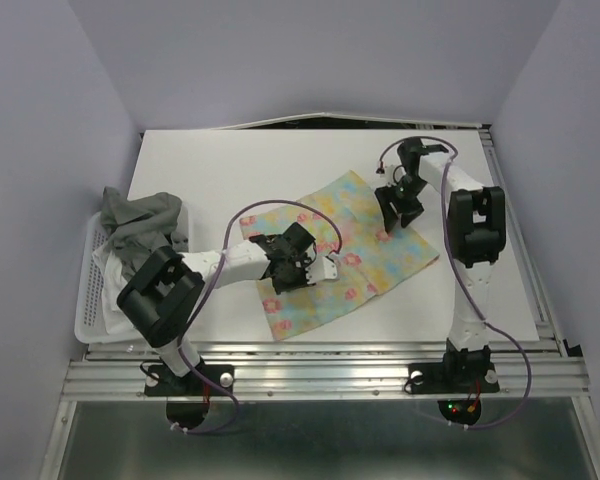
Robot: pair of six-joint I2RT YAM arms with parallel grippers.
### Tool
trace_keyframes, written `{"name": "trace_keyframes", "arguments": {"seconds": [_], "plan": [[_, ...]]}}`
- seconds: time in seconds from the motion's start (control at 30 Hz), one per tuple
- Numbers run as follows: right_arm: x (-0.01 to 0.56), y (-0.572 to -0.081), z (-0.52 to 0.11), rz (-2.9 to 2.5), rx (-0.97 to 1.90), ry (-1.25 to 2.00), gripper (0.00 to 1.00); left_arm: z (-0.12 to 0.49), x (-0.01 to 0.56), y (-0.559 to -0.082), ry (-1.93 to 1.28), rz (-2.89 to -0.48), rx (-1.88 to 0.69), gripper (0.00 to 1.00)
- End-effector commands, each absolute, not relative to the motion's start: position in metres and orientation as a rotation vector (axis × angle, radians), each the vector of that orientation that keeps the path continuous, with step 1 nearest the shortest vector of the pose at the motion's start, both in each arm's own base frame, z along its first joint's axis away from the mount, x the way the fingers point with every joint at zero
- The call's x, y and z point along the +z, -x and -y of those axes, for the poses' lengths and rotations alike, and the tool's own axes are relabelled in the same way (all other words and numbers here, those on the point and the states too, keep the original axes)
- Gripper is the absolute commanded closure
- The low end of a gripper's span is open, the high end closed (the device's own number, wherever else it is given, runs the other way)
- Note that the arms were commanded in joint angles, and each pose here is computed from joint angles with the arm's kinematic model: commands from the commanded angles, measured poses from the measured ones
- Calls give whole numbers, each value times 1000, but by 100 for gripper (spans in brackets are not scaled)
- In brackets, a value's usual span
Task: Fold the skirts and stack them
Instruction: Flatten the skirt out
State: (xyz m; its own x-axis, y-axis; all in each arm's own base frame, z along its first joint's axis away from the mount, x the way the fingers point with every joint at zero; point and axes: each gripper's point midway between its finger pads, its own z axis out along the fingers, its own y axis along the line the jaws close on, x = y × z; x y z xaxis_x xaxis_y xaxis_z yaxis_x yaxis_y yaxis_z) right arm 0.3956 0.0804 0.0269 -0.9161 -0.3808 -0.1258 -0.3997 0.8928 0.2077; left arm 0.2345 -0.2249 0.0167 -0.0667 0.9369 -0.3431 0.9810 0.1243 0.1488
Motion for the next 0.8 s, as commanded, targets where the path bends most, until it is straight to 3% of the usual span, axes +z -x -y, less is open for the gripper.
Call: {"name": "trace_keyframes", "arguments": {"seconds": [0.0, 0.13, 0.27, 0.37, 0.53, 0.77], "plan": [[24, -476, -86, -2817, 248, 611, 36, 234, -2, -184, -2021, -2108, -307, 68], [35, -506, -129, -2695, 292, 723, 36, 304, 24, -154, -2012, -2056, -607, 69], [54, -507, -184, -2571, 417, 801, 33, 389, 93, -140, -1878, -1927, -916, 63], [76, -514, -194, -2507, 428, 779, 32, 421, 137, -158, -1705, -1900, -988, 60], [120, -506, -168, -2459, 285, 737, 32, 401, 175, -201, -1530, -1904, -898, 59], [135, -464, -135, -2511, 165, 692, 33, 308, 128, -239, -1601, -2028, -528, 60]]}}
